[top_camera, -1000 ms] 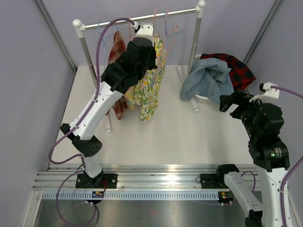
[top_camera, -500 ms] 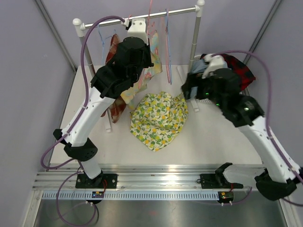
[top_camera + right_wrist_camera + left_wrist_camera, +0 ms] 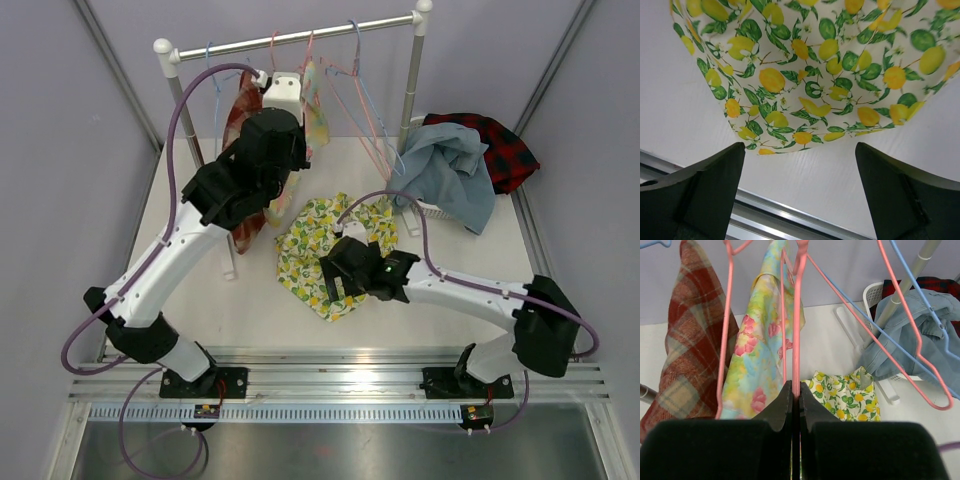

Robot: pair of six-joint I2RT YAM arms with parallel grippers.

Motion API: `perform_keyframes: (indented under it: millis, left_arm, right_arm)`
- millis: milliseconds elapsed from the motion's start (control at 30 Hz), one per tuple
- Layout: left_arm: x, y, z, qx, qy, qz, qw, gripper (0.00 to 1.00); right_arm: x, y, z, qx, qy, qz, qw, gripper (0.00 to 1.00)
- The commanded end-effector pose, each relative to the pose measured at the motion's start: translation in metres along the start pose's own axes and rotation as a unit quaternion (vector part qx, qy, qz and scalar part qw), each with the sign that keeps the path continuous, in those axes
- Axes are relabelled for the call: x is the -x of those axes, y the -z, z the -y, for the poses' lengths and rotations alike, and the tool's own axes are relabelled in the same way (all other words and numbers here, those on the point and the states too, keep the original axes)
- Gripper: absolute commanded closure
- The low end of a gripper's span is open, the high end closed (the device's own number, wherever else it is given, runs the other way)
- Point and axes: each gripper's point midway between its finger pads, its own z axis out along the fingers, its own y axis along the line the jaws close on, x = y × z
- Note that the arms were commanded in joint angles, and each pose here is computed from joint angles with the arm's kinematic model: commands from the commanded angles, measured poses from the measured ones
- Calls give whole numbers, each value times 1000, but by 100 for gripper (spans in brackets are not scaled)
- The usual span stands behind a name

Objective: Remove the skirt from the hanger

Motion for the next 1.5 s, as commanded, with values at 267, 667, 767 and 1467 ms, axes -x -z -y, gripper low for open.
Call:
perform_keyframes:
  millis: [267, 667, 767, 1467]
  left_arm:
    - [30, 27, -12, -18, 39, 59, 997, 100]
    - [24, 43, -21, -26, 43, 57, 997, 100]
    - [23, 48, -25, -25, 47, 57, 997, 100]
    - [30, 40, 4, -62, 35, 50, 996, 100]
  right_arm:
    - [-1, -76, -45, 19, -40, -3, 999, 1]
    - [-34, -122, -44, 1, -30, -29, 999, 70]
    - [-45, -113, -38, -7, -32, -38, 999, 100]
    - [173, 294, 142, -250, -38, 360, 898, 100]
